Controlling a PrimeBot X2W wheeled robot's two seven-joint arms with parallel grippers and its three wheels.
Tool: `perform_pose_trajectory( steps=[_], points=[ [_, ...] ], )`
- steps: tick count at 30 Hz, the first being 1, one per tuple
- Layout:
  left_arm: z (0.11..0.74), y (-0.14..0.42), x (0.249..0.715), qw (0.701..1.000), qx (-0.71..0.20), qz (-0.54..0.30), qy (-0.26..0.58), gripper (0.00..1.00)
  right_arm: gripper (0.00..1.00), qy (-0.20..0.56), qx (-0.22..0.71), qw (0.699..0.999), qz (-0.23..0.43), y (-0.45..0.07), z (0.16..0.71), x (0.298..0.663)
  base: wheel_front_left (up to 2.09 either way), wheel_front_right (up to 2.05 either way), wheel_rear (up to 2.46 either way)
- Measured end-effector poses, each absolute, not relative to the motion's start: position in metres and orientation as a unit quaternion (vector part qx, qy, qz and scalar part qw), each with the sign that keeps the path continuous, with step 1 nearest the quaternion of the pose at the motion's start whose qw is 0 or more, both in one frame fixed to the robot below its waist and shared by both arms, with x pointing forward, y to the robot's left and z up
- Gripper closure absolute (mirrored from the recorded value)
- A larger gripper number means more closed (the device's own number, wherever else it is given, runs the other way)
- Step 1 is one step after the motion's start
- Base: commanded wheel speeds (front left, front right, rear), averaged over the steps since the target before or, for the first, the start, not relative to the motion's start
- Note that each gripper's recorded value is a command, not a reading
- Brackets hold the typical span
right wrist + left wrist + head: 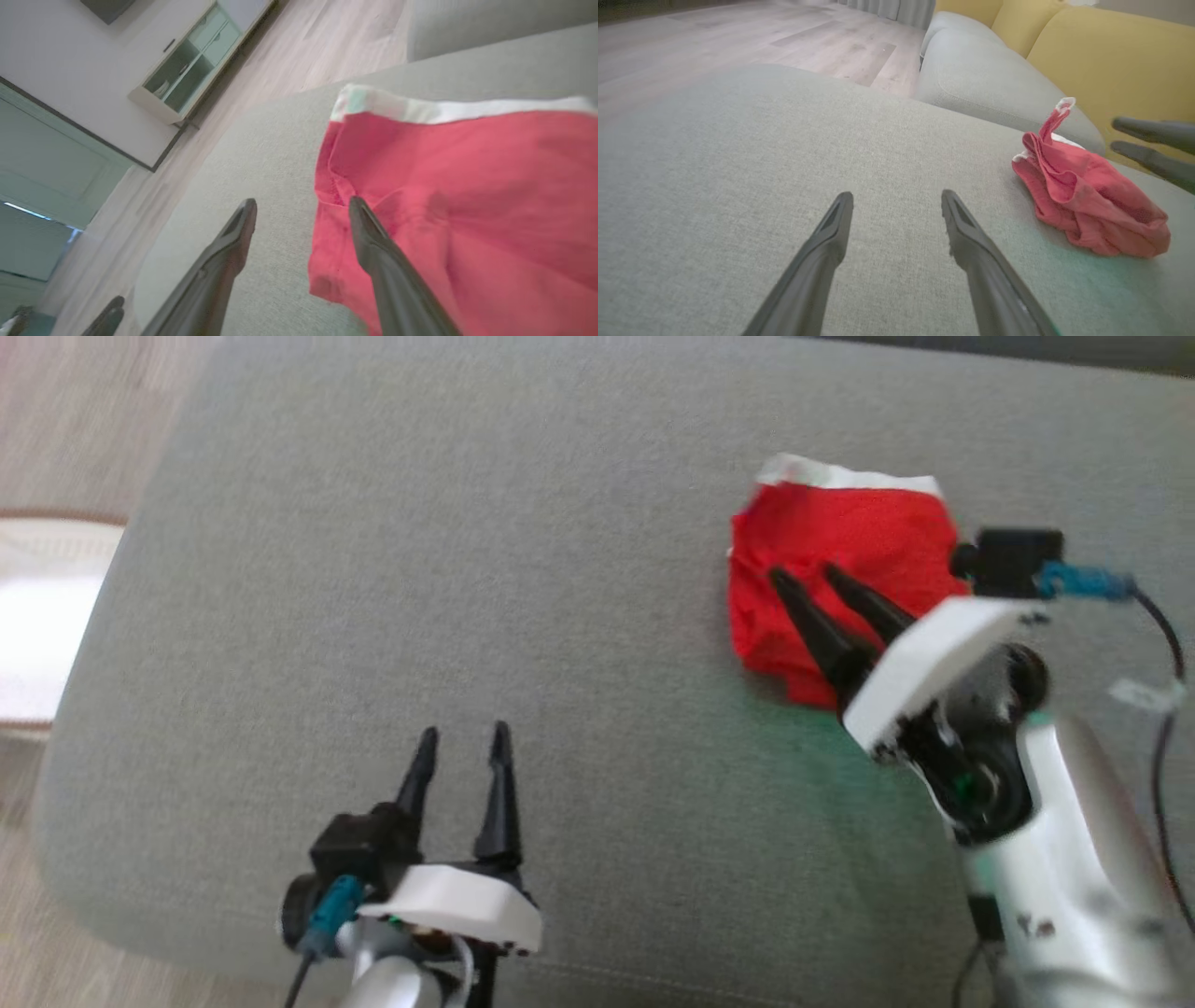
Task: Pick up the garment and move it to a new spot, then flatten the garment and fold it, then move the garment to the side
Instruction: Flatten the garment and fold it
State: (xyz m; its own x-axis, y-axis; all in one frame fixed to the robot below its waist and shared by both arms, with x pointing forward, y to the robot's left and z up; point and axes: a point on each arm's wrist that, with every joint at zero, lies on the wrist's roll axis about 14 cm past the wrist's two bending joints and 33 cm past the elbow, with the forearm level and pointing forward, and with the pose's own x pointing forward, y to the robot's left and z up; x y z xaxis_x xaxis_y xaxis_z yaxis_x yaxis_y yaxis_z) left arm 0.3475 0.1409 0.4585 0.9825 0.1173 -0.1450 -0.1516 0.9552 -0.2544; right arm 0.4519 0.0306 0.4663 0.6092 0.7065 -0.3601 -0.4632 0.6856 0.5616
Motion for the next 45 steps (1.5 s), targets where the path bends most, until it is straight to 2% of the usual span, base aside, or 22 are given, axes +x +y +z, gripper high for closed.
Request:
perform_pose_trajectory(
  steps=[5,10,14,20,25,38,39,40,41,45],
  points=[
    [0.457,0.145,0.336,0.987,-0.128,0.07,0.064,0.0,0.0,0.214,0.141,0.928,0.271,-0.028,0.473,0.448,0.0,0.0,0.0],
    [0.456,0.147,0.324,0.989,-0.121,0.065,0.062,0.0,0.0,0.164,0.087,0.962,0.2,-0.086,0.472,0.428,0.0,0.0,0.0],
    [0.463,0.149,0.321,0.99,-0.116,0.06,0.048,0.0,0.0,0.128,0.077,0.978,0.143,-0.126,0.477,0.413,0.0,0.0,0.0],
    [0.47,0.153,0.311,0.991,-0.114,0.057,0.034,0.0,0.0,0.093,0.051,0.991,0.08,-0.165,0.477,0.387,0.0,0.0,0.0],
    [0.473,0.156,0.302,0.992,-0.107,0.059,0.026,0.0,0.0,0.092,0.037,0.993,0.059,-0.179,0.468,0.369,0.0,0.0,0.0],
    [0.471,0.164,0.29,0.993,-0.097,0.069,0.027,0.0,0.0,0.085,0.043,0.993,0.064,-0.17,0.469,0.368,0.0,0.0,0.0],
    [0.471,0.165,0.29,0.992,-0.097,0.07,0.028,0.0,0.49,0.087,0.044,0.993,0.068,-0.168,0.468,0.369,0.0,0.0,0.0],
    [0.47,0.165,0.291,0.992,-0.097,0.071,0.029,0.0,0.89,0.091,0.045,0.992,0.074,-0.165,0.466,0.371,0.0,0.0,0.0],
    [0.469,0.165,0.292,0.992,-0.097,0.07,0.031,0.0,1.0,0.095,0.047,0.991,0.082,-0.16,0.466,0.375,0.0,0.0,0.0],
    [0.468,0.164,0.307,0.993,-0.09,0.065,0.034,0.0,1.0,0.092,0.025,0.988,0.124,-0.143,0.478,0.416,0.0,0.0,0.0]
  ],
)
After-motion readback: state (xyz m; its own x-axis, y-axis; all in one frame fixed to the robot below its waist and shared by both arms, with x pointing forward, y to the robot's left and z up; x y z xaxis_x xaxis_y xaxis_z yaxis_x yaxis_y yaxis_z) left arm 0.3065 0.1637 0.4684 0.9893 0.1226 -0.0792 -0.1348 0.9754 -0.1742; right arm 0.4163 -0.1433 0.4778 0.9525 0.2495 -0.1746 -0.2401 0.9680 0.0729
